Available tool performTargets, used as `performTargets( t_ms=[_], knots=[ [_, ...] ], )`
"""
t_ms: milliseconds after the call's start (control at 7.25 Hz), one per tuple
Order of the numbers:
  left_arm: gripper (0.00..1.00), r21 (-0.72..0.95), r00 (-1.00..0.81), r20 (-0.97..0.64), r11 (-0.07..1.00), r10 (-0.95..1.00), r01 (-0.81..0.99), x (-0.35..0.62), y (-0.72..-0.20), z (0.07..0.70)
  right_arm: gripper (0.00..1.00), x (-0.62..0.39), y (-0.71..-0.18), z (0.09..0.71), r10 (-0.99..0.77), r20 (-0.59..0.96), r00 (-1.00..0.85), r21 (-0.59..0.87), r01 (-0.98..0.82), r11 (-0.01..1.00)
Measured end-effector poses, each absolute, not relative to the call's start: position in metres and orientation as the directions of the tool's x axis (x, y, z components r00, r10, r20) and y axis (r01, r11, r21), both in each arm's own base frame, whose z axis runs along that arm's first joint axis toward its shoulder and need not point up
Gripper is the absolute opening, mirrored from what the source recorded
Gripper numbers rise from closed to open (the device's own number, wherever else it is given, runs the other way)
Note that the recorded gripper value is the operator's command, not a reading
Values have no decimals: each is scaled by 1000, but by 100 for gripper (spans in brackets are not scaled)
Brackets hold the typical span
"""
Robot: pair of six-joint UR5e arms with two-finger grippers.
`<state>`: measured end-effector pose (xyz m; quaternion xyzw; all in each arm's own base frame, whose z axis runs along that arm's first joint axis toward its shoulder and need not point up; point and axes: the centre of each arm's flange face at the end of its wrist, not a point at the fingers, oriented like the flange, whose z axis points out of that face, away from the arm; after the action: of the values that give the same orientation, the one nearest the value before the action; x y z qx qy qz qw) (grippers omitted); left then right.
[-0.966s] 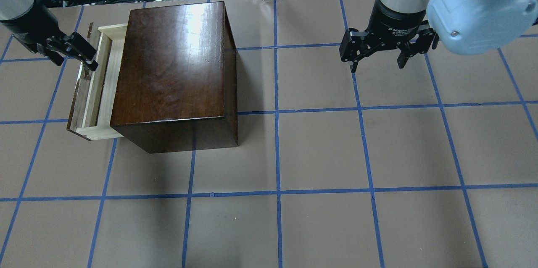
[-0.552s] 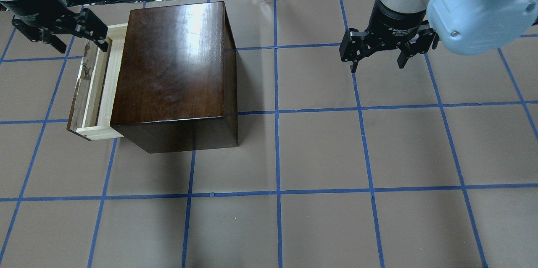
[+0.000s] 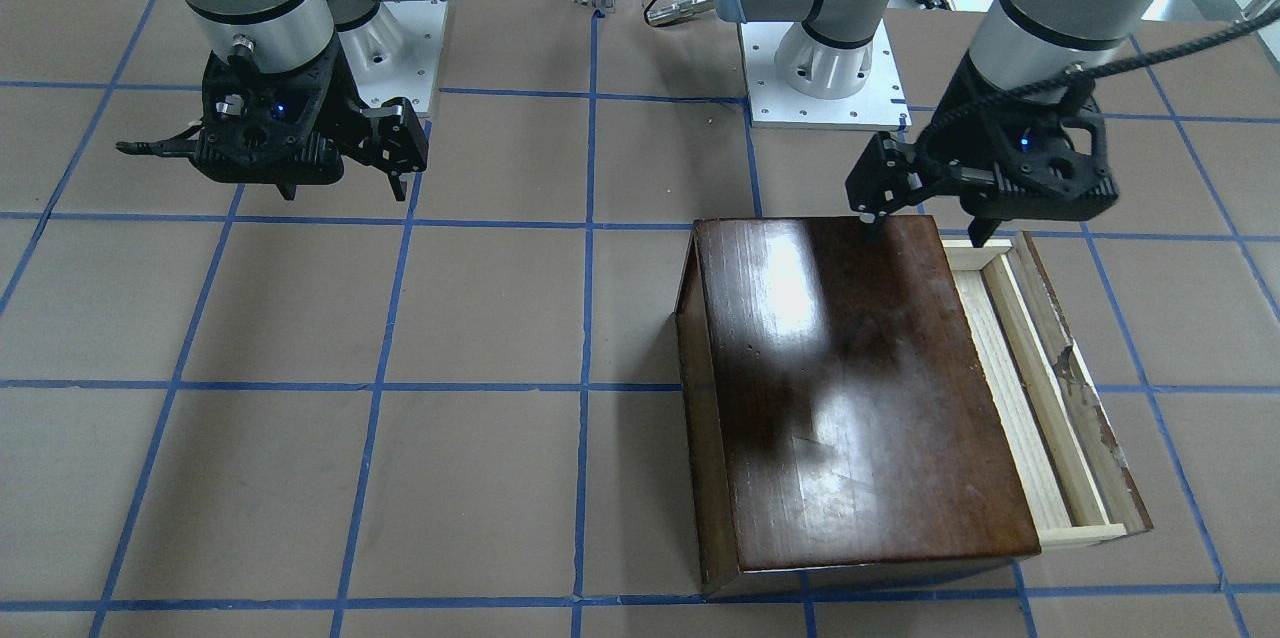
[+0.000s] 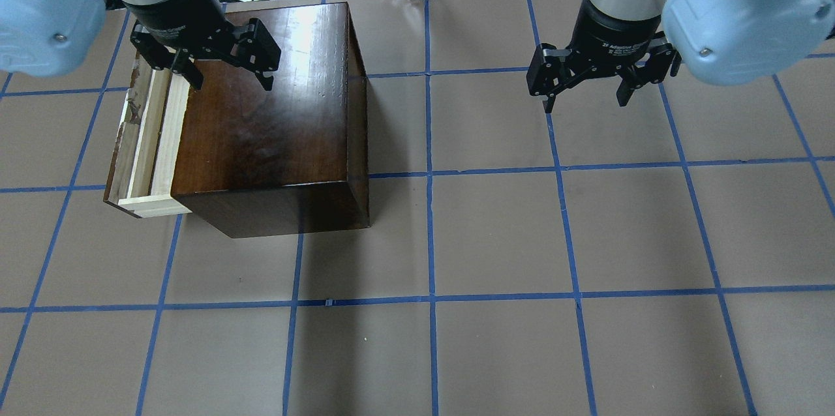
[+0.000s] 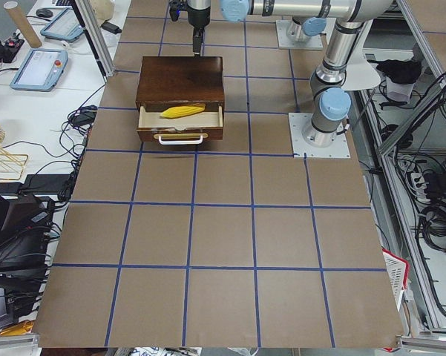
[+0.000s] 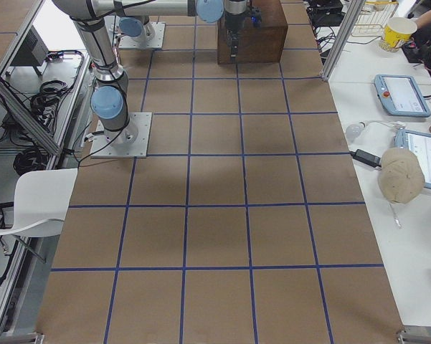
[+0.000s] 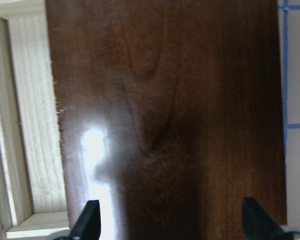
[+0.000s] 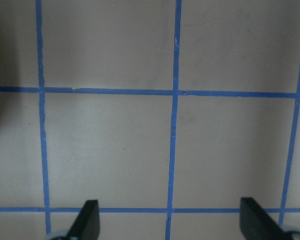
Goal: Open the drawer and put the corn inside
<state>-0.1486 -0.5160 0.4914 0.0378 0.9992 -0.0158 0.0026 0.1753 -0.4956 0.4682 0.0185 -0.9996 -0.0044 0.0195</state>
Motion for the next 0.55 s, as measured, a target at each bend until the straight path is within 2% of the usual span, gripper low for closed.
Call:
performTargets(
  t_ms=[552],
  knots=[
    [100, -43, -996, -29, 996, 81, 82, -159, -504, 501, 100, 175, -496, 468, -37, 39, -999, 10, -37, 999]
  ],
)
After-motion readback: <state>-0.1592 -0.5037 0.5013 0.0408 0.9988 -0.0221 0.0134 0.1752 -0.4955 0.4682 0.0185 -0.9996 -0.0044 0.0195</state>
